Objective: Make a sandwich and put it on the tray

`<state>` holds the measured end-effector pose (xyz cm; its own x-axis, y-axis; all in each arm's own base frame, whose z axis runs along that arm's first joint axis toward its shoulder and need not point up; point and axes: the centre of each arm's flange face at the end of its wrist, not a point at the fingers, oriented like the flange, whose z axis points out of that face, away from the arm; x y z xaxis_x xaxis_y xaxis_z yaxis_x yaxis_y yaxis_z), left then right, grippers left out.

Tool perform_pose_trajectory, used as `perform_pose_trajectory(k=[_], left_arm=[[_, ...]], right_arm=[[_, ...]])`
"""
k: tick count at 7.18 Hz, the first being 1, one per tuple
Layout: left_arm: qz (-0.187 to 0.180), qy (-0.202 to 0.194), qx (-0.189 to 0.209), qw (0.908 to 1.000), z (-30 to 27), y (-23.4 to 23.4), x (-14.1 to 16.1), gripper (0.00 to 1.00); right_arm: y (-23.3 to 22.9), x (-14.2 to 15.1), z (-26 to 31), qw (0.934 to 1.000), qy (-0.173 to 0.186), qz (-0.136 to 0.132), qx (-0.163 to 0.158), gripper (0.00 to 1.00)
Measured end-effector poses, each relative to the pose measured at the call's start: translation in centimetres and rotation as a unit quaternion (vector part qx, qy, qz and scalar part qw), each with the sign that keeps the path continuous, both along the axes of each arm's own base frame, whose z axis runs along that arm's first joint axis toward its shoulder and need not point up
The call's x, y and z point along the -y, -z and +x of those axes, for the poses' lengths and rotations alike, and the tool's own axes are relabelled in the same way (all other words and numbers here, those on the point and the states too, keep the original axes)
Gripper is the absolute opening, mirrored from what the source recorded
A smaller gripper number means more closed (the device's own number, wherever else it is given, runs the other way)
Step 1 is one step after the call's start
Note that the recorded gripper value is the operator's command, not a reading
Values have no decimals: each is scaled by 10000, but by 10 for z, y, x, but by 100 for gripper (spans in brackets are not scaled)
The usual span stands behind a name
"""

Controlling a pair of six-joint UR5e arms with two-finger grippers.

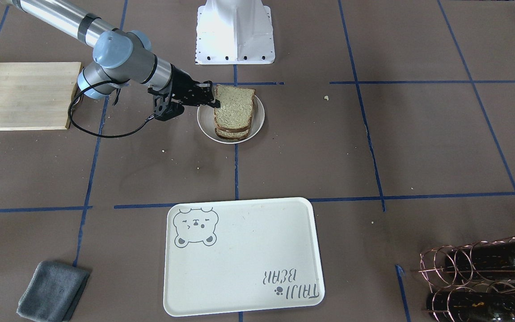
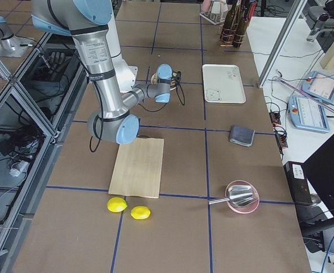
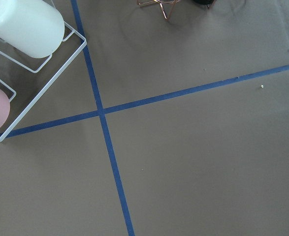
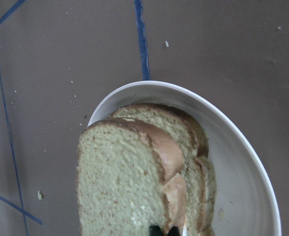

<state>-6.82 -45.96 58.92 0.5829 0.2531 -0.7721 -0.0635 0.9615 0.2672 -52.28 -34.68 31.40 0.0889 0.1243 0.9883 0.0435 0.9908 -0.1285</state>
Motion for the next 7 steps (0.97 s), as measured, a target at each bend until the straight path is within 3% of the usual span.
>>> perform_pose_trajectory(k=[3,5,7], left_arm=[[-231,58,-562,9981,46,20,8,98],[-445,-10,-982,9942,129,55,7,86],[-714,167,-1332,9884,239,103,-9,79]], right_arm=[[2,14,14,9999,-96,4,31,100],[-13,55,68,9991,-418,-64,-33,100],[-48,107,160,9966,-738,-293,-211,100]])
